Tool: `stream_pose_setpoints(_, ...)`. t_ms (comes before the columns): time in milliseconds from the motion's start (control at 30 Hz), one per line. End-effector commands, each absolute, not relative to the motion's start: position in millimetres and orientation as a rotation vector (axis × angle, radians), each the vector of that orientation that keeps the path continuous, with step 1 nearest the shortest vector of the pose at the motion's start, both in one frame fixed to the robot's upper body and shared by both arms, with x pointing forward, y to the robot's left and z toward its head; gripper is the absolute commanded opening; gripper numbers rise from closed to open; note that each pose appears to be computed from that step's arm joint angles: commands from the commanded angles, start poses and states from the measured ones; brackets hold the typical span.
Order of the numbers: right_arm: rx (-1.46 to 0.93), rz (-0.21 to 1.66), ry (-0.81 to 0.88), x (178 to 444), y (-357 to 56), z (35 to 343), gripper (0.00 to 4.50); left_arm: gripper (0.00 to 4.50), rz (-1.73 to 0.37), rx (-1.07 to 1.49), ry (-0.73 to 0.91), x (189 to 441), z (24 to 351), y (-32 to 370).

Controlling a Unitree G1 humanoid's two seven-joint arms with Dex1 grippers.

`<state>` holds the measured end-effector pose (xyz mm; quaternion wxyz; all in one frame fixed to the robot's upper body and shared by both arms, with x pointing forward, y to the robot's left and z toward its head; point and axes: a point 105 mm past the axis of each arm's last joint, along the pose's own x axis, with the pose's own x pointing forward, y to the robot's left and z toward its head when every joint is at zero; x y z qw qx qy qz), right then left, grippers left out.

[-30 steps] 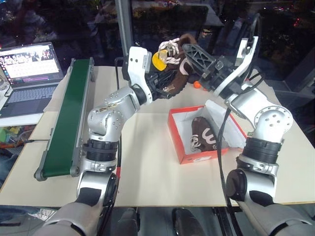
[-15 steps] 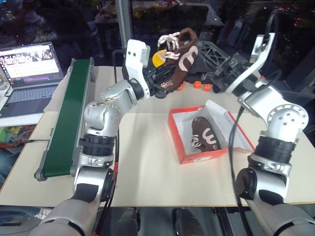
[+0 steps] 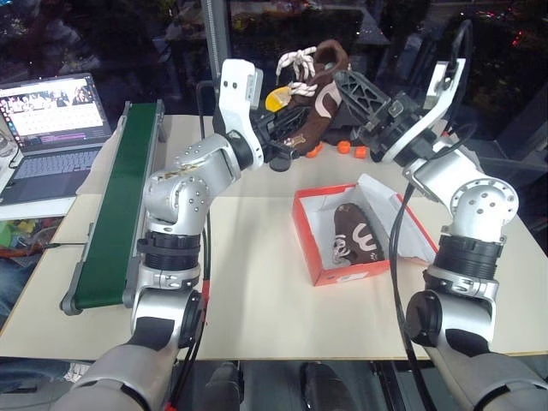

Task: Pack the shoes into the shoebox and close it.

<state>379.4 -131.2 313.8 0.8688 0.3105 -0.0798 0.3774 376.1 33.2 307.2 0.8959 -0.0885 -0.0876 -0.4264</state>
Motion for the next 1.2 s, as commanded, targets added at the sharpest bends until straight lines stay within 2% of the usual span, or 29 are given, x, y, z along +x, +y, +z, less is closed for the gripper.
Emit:
stream_pose_setpoints(33, 0.63, 0.717, -0.168, 385, -150, 307, 4.5, 0.09, -0.928, -0.148, -0.329, 361, 347, 34)
stream_pose_setpoints(433, 0.645, 0.77, -0.199, 378, -143, 320, 4.5, 0.09, -0.94, -0.148, -0.327, 358, 344, 32)
stream_pose_setpoints(667, 0.642, 0.844, -0.239, 358, -152, 338, 4.5, 0.09, -0.892, -0.131, -0.338, 367, 347, 44)
stream_pose_setpoints(800, 0.625, 0.872, -0.225, 352, -146, 336, 4.5, 0.09, -0.89, -0.122, -0.35, 370, 351, 45)
stream_pose_setpoints(1000, 0.617, 0.878, -0.199, 355, -134, 327, 4.5, 0.09, -0.941, -0.128, -0.36, 363, 354, 31)
stream_pose_setpoints(1200, 0.629, 0.891, -0.215, 364, -120, 331, 4.5, 0.09, -1.008, -0.147, -0.337, 352, 350, 16)
